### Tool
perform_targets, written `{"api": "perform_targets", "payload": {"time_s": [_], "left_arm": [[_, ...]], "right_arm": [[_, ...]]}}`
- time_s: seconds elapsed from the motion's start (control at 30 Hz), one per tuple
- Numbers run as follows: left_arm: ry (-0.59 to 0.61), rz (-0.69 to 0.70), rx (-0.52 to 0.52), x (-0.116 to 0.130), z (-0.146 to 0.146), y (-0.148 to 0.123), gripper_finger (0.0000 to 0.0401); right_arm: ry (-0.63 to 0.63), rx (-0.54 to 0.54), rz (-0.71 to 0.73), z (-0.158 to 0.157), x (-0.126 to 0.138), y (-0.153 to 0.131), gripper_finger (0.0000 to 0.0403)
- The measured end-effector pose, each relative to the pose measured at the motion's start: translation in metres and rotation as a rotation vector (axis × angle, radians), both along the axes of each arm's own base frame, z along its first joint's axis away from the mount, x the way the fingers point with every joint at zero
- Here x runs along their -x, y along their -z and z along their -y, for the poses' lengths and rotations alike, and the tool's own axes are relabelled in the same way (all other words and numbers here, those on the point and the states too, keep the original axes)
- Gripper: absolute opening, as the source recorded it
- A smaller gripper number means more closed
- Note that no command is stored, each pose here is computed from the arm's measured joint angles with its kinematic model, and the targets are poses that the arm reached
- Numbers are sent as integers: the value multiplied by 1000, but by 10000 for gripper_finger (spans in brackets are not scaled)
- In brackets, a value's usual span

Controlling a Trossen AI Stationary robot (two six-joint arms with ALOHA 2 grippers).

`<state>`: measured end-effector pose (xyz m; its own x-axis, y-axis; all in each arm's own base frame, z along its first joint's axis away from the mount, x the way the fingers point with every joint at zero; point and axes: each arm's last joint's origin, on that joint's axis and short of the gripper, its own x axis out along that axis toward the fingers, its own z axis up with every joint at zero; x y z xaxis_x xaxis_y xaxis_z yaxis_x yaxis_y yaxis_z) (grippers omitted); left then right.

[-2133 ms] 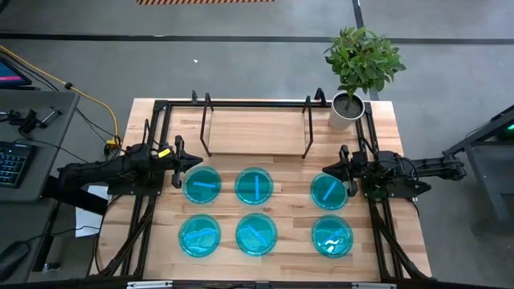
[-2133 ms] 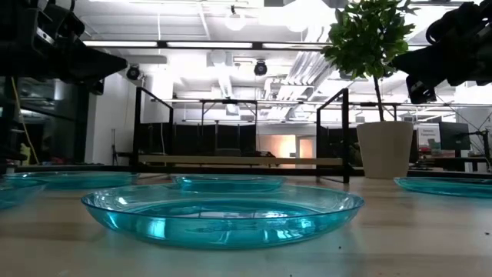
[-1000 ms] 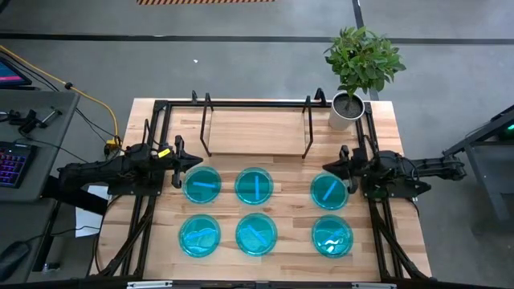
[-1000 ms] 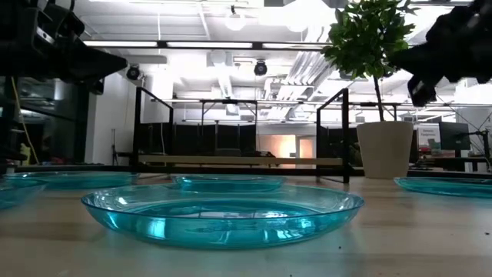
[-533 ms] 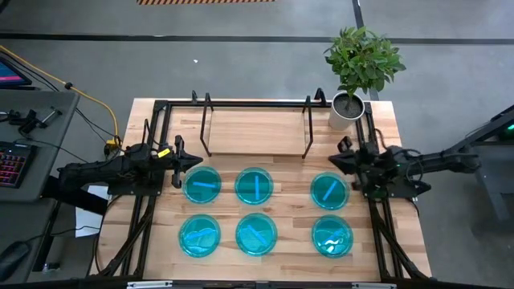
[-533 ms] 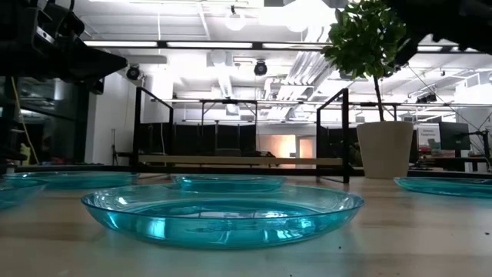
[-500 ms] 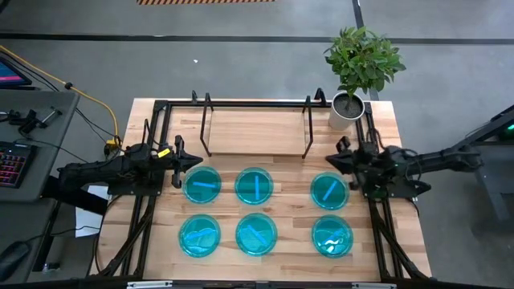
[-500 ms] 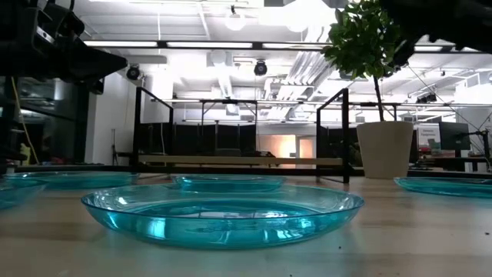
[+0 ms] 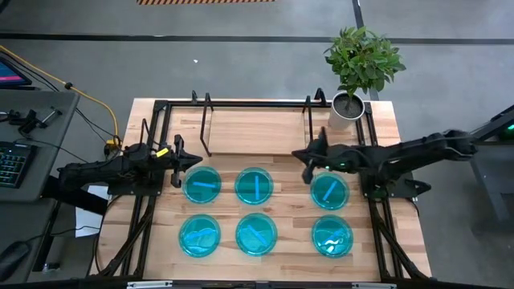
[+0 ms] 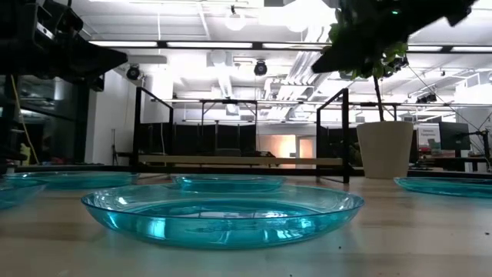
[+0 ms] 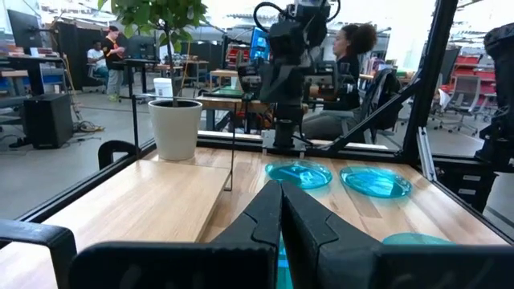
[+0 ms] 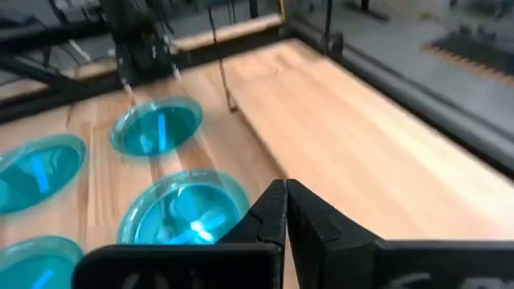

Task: Place and stack plates onto a shelf
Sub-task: Put the blue plate on the shelf

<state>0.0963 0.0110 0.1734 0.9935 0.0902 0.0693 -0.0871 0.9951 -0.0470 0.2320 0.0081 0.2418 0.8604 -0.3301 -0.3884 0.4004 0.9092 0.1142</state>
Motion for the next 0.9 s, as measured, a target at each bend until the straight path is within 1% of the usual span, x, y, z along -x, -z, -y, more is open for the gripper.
{"api": "perform_targets", "payload": {"time_s": [0.07,0.17,0.27,0.33,0.43,0.57,0.63,0.77,0.9], "left_arm": [[0,0,0,0,0,0,0],[0,-2,0,0,0,0,0],[0,-3,1,0,0,0,0],[0,-3,1,0,0,0,0],[0,-4,1,0,0,0,0],[0,-3,2,0,0,0,0],[0,-4,1,0,0,0,0],[0,-4,1,0,0,0,0],[0,-4,1,0,0,0,0]], "right_arm": [[-2,-54,-15,-2,-14,1,16],[-4,-159,-45,-5,-32,10,51],[23,-269,-103,-7,-46,30,97],[48,-363,-139,-8,-52,45,124],[103,-492,-193,-8,-59,67,148],[166,-550,-255,-9,-66,94,153],[169,-579,-274,-10,-70,106,154],[130,-622,-255,-12,-81,125,154],[129,-647,-222,-13,-87,133,154]]}}
